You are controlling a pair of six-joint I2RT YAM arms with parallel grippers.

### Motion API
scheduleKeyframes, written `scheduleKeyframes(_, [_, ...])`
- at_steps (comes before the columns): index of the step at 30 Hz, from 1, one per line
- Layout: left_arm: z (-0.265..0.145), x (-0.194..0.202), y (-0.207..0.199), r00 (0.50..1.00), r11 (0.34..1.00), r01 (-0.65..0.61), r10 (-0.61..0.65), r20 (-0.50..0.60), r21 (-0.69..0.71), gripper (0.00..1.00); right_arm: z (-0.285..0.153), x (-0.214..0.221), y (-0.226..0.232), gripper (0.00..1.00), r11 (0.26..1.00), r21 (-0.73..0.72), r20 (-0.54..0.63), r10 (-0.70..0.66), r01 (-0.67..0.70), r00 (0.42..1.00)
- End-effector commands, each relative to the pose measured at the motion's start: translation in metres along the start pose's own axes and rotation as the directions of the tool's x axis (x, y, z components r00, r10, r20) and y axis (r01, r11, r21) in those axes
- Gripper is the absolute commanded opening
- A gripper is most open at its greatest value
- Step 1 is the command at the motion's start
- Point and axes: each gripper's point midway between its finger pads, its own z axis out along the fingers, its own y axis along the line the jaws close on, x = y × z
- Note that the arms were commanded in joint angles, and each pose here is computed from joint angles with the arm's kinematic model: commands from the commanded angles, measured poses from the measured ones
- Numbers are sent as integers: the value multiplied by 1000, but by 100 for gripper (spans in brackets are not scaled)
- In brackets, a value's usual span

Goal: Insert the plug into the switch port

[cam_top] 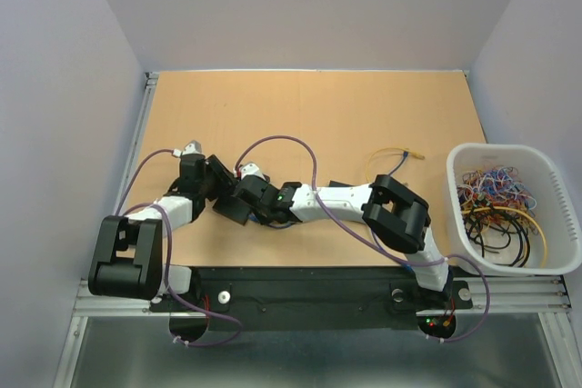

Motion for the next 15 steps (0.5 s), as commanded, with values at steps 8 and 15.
scheduleKeyframes(8, [7,41,-26,981,992,-39,62,-182,124,54,-13,-41,-12,0,985,43,139,-172,168,975])
scheduleKeyframes(15, [4,37,-32,984,987,-66,88,-156,143,52,-38,-46,-10,0,959,-34,242,-266,282,933])
